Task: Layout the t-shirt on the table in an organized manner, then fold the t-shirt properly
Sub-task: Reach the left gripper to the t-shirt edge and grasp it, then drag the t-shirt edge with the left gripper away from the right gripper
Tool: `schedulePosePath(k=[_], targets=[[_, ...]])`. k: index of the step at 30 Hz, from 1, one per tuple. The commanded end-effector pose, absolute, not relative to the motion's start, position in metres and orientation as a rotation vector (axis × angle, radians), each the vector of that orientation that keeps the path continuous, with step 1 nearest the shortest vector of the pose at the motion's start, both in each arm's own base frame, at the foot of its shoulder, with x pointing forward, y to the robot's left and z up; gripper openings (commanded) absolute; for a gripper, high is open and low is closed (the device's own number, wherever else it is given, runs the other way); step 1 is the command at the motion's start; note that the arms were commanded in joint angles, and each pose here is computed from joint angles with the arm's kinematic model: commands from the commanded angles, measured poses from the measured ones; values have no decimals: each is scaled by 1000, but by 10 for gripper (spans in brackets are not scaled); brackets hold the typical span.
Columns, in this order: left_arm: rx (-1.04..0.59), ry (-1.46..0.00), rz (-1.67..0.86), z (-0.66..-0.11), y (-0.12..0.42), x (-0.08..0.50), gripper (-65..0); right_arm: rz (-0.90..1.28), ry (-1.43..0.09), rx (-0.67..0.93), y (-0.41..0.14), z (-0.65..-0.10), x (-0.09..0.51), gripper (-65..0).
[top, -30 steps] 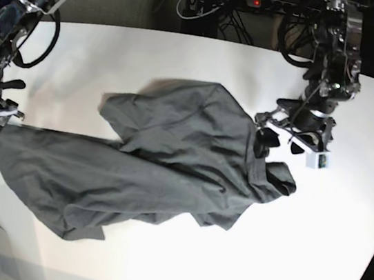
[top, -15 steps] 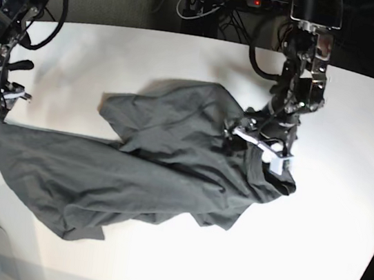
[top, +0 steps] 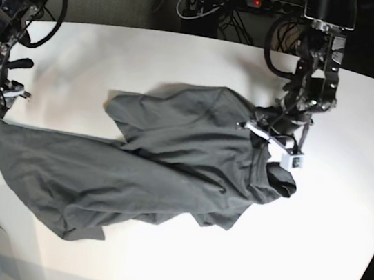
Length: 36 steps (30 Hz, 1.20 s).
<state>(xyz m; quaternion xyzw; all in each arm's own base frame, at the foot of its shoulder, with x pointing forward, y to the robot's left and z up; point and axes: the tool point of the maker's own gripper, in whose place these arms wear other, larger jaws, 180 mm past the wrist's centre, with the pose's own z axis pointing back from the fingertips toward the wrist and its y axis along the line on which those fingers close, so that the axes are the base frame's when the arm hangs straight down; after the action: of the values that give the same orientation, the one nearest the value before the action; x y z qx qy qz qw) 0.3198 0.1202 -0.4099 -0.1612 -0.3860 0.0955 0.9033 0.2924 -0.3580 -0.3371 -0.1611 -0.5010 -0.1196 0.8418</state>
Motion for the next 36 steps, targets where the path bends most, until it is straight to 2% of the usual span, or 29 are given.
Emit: schedulePosePath(k=[1, 4, 12, 15, 19, 29, 31, 34, 36], targets=[[-330, -851, 169, -392, 125, 324, -650, -246, -1126, -360, -363, -317, 301, -285], [-288, -875, 116, -373, 141, 312, -646, -256, -1126, -343, -357, -320, 303, -285], [-145, -881, 178, -322, 210, 272, -646, -191, -1143, -271, -322, -322, 324, -285], [-112, -847, 207, -319, 226, 254, -646, -183, -1146, -241, -308, -325, 330, -285], [-170, -815, 251, -323, 236, 233, -646, -145, -1145, -204, -289, -328, 337, -285], [-205, -752, 82, -337, 230, 196, -636, -86, -1135, -99, -236, -340, 348, -285], [-214, -746, 36, -338, 226, 192, -579, -66, -1130, -85, -228, -342, 349, -285], [-230, -745, -32, -338, 219, 187, -423, -53, -1127, -75, -222, -344, 350, -285], [-238, -745, -69, -338, 215, 185, -347, -53, -1127, -75, -222, -344, 350, -285]])
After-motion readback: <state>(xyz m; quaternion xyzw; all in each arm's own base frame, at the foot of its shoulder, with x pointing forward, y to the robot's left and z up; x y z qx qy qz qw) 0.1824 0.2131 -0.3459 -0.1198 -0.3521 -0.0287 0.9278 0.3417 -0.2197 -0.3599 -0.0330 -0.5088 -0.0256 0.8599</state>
